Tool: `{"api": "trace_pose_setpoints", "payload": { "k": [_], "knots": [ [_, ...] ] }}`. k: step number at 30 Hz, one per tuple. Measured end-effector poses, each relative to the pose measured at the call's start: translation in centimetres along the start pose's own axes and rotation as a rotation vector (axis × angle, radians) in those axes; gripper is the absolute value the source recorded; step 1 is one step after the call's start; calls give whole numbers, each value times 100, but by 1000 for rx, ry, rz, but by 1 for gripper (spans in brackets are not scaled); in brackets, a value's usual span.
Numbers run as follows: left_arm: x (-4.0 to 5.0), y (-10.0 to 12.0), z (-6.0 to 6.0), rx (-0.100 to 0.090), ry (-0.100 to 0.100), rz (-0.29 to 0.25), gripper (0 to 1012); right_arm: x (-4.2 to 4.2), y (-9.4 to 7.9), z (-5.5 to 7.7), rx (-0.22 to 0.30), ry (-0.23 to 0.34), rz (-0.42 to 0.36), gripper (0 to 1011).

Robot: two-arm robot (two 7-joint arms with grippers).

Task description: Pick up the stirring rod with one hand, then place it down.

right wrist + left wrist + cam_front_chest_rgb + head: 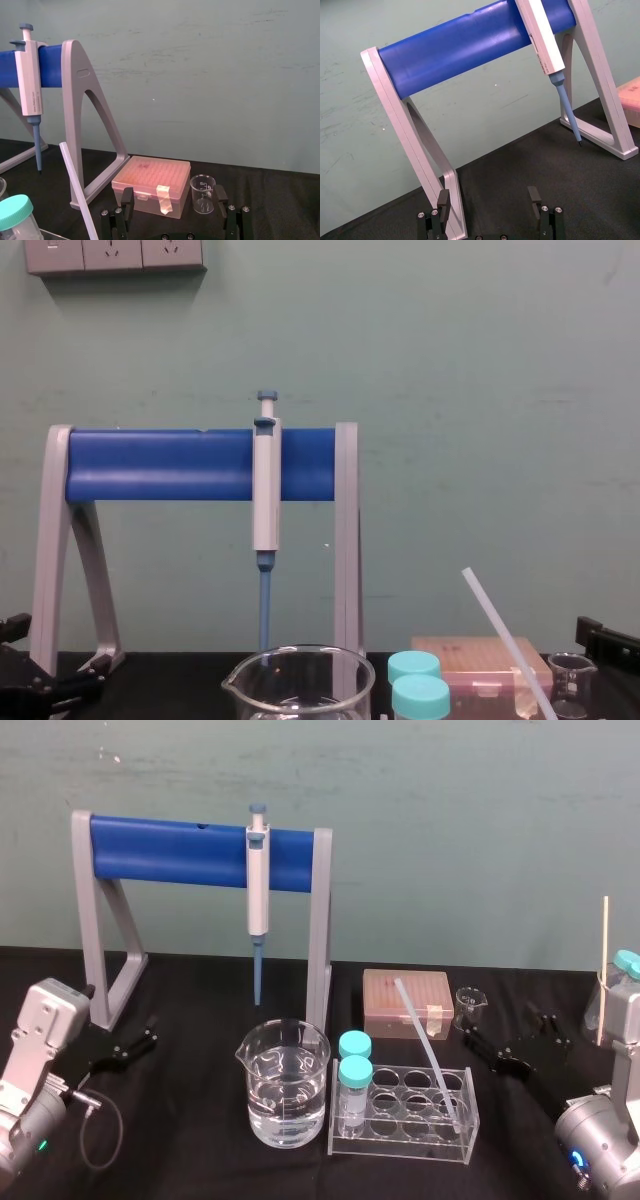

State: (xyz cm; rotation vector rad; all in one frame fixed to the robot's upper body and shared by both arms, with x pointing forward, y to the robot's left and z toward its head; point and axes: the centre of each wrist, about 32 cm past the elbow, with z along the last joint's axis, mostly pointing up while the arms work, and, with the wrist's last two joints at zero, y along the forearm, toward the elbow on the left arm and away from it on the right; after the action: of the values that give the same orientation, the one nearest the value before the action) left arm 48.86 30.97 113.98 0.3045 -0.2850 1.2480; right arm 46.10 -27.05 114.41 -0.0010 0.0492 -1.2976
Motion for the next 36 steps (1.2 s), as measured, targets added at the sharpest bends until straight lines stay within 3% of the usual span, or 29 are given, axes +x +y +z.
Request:
{"api": "trace_pose_setpoints", "payload": {
  "k": [36],
  "knots": [
    [0,0,0,0,0,0,1000,-15,4,7,17,-16,1,1003]
  ]
}}
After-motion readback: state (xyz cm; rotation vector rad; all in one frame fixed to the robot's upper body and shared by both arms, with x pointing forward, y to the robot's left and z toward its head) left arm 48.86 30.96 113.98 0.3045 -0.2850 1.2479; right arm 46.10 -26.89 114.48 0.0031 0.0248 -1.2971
